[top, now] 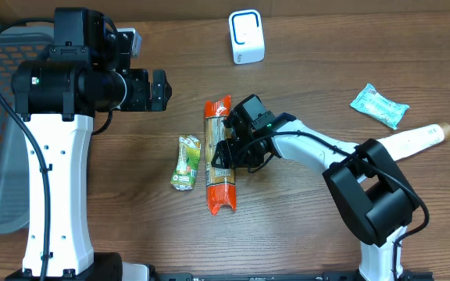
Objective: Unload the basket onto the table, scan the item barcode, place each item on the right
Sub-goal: 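Reach the right gripper to the red-capped spaghetti pack and grasp it, then lift the spaghetti pack upright and carry it toward the scanner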
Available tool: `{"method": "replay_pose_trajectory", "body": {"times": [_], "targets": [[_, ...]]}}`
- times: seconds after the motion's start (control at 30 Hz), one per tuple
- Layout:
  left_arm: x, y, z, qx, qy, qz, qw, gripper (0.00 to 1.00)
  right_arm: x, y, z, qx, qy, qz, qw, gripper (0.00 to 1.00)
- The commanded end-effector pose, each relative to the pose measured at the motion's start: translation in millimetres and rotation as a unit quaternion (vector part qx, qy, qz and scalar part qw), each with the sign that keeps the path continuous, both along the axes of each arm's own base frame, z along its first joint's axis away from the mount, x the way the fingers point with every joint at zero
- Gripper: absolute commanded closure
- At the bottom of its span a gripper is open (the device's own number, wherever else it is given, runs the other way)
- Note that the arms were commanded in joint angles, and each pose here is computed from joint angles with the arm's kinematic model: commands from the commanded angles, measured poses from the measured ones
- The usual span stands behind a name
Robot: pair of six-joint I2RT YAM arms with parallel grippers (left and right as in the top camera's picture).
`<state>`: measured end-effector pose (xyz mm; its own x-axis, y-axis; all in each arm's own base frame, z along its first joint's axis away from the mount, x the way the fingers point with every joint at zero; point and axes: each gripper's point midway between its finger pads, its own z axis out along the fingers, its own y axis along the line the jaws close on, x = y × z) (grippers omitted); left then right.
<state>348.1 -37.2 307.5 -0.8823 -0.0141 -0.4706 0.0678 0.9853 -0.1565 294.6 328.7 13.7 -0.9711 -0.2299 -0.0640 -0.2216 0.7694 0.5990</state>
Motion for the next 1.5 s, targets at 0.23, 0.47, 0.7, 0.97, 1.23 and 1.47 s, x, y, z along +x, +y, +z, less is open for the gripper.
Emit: {"method": "replay_pose_trajectory", "body": {"times": [0.23, 0.47, 0.7, 0.97, 1.23, 1.47], "targets": [[1, 2, 1, 0.007, -0.004, -0.007, 1.000, 0.00, -24, 27, 6, 0.099, 0.083, 0.031, 0.991, 0.96], [1, 2, 1, 0.007, -0.004, -0.007, 1.000, 0.00, -7, 16, 81, 0.243, 0.095, 0.057, 0.964, 0.96], [1, 2, 1, 0.007, -0.004, -0.007, 1.000, 0.00, 13, -36, 196, 0.377, 0.015, 0.077, 0.923, 0.96], [1, 2, 1, 0.007, -0.004, -0.007, 1.000, 0.00, 8, -103, 302, 0.465, -0.104, 0.103, 0.873, 0.96], [1, 2, 1, 0.007, -0.004, -0.007, 1.000, 0.00, 1, -145, 357, 0.455, -0.188, 0.077, 0.867, 0.96], [1, 2, 1, 0.007, -0.004, -0.007, 1.000, 0.00, -2, -153, 384, 0.448, -0.222, 0.077, 0.862, 0.96]]}}
